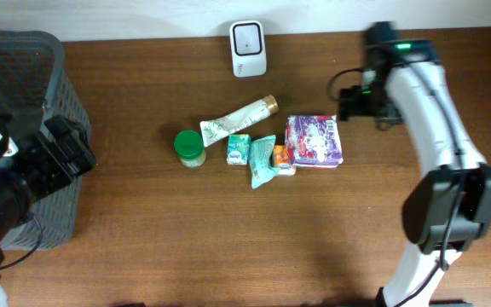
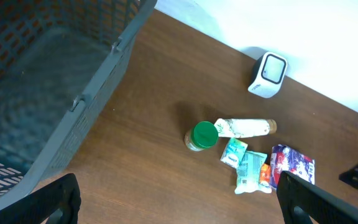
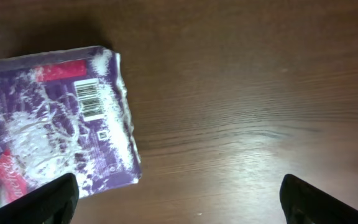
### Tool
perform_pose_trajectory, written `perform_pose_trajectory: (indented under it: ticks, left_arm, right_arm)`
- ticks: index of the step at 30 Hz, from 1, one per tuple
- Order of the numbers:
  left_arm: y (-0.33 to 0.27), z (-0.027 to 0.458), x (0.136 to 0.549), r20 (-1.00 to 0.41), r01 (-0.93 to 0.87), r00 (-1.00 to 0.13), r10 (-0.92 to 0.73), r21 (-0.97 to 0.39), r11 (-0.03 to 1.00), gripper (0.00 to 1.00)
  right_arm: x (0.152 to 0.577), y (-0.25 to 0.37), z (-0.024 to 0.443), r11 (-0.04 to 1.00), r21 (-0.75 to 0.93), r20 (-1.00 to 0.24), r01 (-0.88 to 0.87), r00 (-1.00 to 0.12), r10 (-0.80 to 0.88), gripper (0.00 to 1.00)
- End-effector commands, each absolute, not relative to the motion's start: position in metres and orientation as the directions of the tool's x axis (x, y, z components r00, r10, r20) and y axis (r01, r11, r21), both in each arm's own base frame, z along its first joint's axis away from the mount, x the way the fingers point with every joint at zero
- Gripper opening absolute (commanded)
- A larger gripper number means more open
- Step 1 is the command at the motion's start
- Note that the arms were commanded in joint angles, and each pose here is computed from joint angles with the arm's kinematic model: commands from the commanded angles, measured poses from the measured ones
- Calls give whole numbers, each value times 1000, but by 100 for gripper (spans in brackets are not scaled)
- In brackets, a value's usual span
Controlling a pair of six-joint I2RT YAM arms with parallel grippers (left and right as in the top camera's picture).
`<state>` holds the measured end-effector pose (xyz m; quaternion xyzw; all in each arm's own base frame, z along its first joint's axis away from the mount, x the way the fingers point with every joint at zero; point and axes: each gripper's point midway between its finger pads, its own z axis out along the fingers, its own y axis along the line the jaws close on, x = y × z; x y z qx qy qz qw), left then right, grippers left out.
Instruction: Scan the item barcode
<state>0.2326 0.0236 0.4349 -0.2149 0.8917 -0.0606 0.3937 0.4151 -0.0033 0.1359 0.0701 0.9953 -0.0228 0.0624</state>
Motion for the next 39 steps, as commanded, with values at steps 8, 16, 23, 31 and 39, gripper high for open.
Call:
perform_pose_trajectory:
  ticks: [8,16,23,31,39]
  left_arm:
    - [24,435,232,-672,-342,-593,-444,-289,894,99]
    - [24,435,232,-671,-343,-593,-444,-289,894,99]
    - [24,435,232,-671,-342,-594,-444,-289,894,99]
    - [24,435,232,-672,-342,-593,-444,-289,894,99]
    - [24,435,232,-672,-342,-593,-444,-289,894,99]
  right_arm:
    - [391,24,54,729,684,-118,33,-981,156,84]
    - [378,48,38,602,798,-150,-16,-973,174,4]
    - [413,57,142,469,861,-305,-194,-937,171,4]
    - [396,1,73,824,562,-144,77,-971,189,86]
    - [388,28,30,763,637,-32,107,-986,164,98]
